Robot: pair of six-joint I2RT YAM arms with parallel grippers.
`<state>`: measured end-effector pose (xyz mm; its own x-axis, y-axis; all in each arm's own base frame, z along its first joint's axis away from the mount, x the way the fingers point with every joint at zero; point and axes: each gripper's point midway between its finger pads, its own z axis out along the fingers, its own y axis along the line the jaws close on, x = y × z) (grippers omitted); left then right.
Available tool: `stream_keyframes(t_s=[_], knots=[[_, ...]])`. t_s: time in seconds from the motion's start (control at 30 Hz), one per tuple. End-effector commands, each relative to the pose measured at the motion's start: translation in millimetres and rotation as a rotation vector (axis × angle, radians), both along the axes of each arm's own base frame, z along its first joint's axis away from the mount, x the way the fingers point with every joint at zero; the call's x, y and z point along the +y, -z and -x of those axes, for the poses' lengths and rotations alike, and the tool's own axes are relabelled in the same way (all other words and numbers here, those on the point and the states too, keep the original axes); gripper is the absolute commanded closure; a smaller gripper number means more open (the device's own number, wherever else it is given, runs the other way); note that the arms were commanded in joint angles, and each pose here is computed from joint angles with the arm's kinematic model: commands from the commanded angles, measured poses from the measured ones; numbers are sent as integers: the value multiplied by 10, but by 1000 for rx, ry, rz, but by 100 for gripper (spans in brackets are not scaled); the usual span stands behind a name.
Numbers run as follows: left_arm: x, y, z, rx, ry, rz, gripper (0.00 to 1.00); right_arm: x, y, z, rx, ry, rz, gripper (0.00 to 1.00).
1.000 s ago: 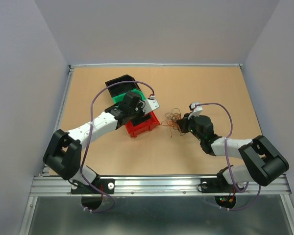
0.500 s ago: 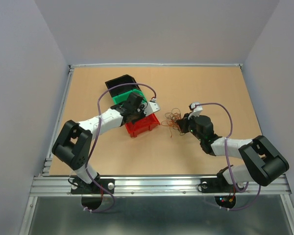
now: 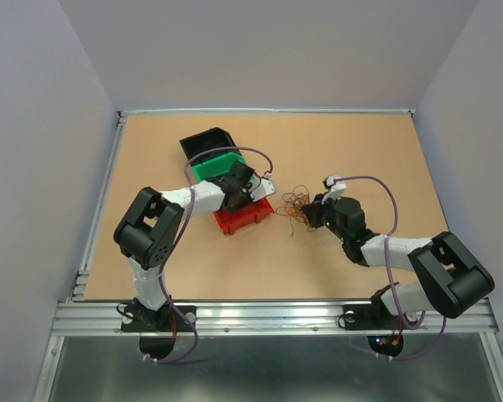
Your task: Untangle the cables
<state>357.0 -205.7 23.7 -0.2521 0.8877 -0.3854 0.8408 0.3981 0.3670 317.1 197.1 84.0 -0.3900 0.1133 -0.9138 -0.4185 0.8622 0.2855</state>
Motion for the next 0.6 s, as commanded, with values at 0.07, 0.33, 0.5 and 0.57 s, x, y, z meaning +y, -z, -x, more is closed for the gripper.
stream_keyframes(t_s=[0.07, 0.33, 0.5, 0.57], knots=[[113, -245, 108, 0, -38, 59, 79, 38, -184, -72, -54, -3, -30, 95], [138, -697, 91, -83, -45, 165, 55, 67, -215, -45, -58, -23, -40, 96], [151, -914, 154, -117, -19, 218, 50, 84, -217, -47, -57, -30, -45, 96], [154, -992, 157, -131, -17, 235, 48, 93, -219, -44, -57, -34, -48, 96]])
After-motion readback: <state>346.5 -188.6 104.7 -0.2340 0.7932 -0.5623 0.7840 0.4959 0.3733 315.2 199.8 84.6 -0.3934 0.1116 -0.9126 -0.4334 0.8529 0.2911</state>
